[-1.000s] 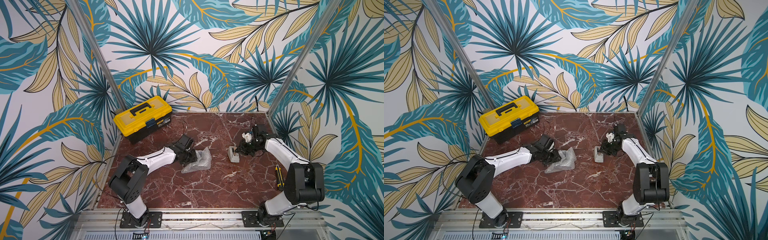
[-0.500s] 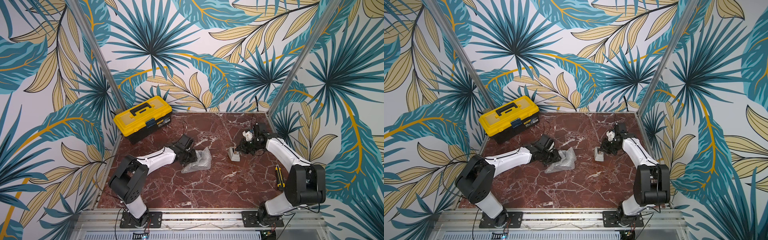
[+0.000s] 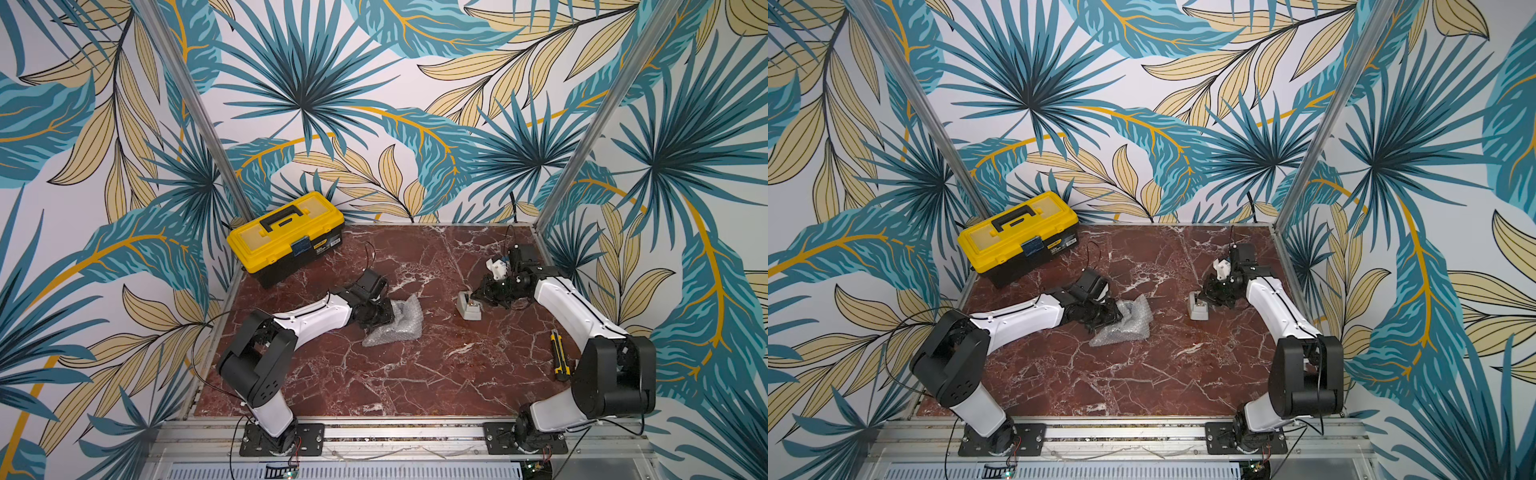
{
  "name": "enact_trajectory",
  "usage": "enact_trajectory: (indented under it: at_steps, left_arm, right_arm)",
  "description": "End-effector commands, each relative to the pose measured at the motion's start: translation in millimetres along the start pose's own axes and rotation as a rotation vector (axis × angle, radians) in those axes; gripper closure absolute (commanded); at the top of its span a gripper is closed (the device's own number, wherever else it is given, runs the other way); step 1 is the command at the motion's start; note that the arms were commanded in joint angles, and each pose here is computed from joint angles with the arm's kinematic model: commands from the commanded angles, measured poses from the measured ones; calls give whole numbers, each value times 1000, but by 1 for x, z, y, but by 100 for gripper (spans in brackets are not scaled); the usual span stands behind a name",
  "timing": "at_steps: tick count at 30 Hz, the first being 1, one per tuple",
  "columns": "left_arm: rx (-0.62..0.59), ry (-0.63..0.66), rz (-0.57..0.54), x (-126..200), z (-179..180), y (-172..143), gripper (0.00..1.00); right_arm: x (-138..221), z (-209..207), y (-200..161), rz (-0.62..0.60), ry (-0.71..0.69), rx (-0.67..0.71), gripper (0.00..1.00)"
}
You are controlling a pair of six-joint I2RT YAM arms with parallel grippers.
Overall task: Wrap mugs in bubble wrap
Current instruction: Tear off the tape using the Tape Cutter.
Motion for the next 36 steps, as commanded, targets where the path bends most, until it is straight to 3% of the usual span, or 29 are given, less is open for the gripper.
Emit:
enact_trajectory:
  at_steps: [1, 3, 7, 11, 17, 36]
  left_arm:
    - [-1, 0, 35, -6, 4, -12, 67]
    - [-2, -2, 33, -6, 3, -12, 67]
    - [0, 0, 35, -6, 4, -13, 67]
    - [1, -4, 32, -7, 3, -11, 67]
    - [2, -5, 32, -6, 4, -13, 67]
    - [-3, -10, 28, -5, 3, -13, 67]
  right_arm:
    - [9, 18, 6, -43, 50, 55, 100]
    - [4, 17, 3, -17, 46, 56, 100]
    - [17, 22, 9, -81, 27, 98, 100]
    - [1, 16, 6, -10, 27, 77, 100]
    - [6, 19, 6, -36, 33, 73, 100]
    - [26, 4, -33, 44, -47, 8, 100]
Point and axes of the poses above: each gripper's point midway between its finger pads, its own x axis back along the fingers, its own z axis along the line the jaws close on, y = z × x, the point moved 5 cm from there along x, back along the fingers, and after that the axes turned 7 degrees about -x, right-handed, at the moved point
